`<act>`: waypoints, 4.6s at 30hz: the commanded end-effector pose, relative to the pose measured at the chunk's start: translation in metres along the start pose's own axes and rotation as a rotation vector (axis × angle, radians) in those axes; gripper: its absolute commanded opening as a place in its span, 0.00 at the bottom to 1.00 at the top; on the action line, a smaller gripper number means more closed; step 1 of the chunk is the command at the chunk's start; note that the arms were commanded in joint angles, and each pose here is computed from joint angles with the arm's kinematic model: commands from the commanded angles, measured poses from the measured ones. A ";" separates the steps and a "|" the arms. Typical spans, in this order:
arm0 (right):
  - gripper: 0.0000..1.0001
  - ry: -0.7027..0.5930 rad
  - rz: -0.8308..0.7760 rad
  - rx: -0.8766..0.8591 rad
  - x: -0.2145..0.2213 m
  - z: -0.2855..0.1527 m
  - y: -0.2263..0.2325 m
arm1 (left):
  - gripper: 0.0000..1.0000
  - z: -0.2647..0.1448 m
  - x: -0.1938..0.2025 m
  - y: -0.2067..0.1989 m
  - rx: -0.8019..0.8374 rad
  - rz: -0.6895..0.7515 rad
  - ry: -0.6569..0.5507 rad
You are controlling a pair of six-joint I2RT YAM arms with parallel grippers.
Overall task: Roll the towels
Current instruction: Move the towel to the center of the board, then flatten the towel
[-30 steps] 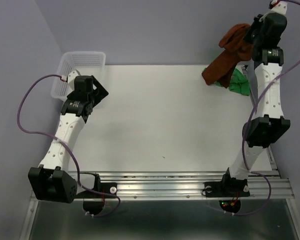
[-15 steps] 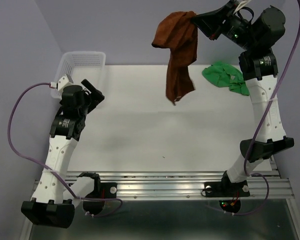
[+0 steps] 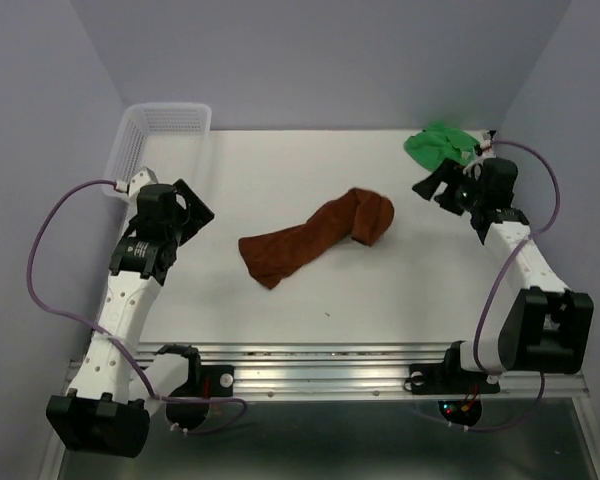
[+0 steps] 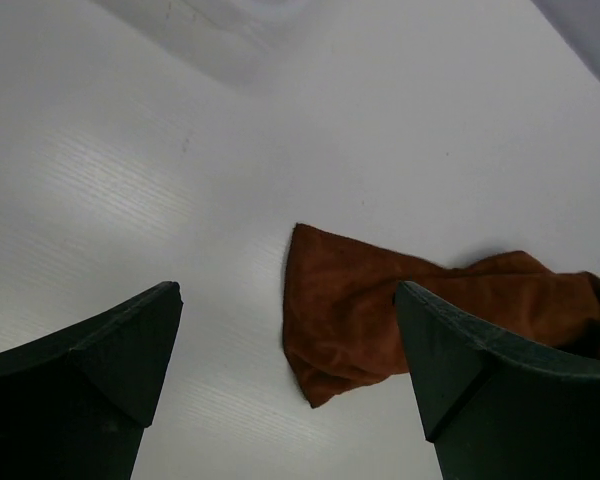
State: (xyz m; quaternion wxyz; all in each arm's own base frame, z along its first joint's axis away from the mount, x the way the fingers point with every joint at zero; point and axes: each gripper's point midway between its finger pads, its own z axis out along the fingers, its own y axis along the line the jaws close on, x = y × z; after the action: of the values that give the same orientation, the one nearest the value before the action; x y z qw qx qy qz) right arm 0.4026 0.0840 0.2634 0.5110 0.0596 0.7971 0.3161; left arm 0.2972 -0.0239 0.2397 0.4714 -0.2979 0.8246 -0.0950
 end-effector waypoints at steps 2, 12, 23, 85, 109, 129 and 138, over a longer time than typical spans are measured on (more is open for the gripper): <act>1.00 0.188 0.141 0.548 0.080 -0.023 -0.143 | 0.99 0.021 0.042 0.009 0.000 0.043 0.145; 1.00 0.185 -0.111 0.495 0.069 -0.043 -0.082 | 0.99 0.041 0.134 0.018 0.070 -0.010 0.380; 1.00 0.453 -0.395 0.462 0.168 -0.001 -0.026 | 0.87 0.097 0.135 0.002 0.026 -0.029 0.360; 0.01 -0.222 -0.485 0.802 -0.050 -0.070 0.016 | 0.00 -0.005 -0.069 -0.089 0.222 0.013 -0.286; 0.05 -0.570 -0.383 0.642 -0.131 -0.233 0.078 | 0.00 -0.154 -0.135 -0.085 0.458 -0.188 -0.506; 1.00 0.142 -0.384 0.727 0.008 0.024 -0.091 | 0.99 0.084 0.023 -0.078 0.032 0.016 0.048; 1.00 0.279 -0.184 0.583 0.091 -0.013 -0.076 | 0.99 0.036 0.134 -0.073 0.177 0.047 0.321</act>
State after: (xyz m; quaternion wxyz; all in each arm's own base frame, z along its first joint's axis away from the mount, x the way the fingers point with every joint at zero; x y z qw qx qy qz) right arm 0.3945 0.0282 0.1978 0.4455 0.1010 0.8886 -0.0410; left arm 0.3456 -0.1167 0.2086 0.4497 -0.2529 0.8392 -0.1720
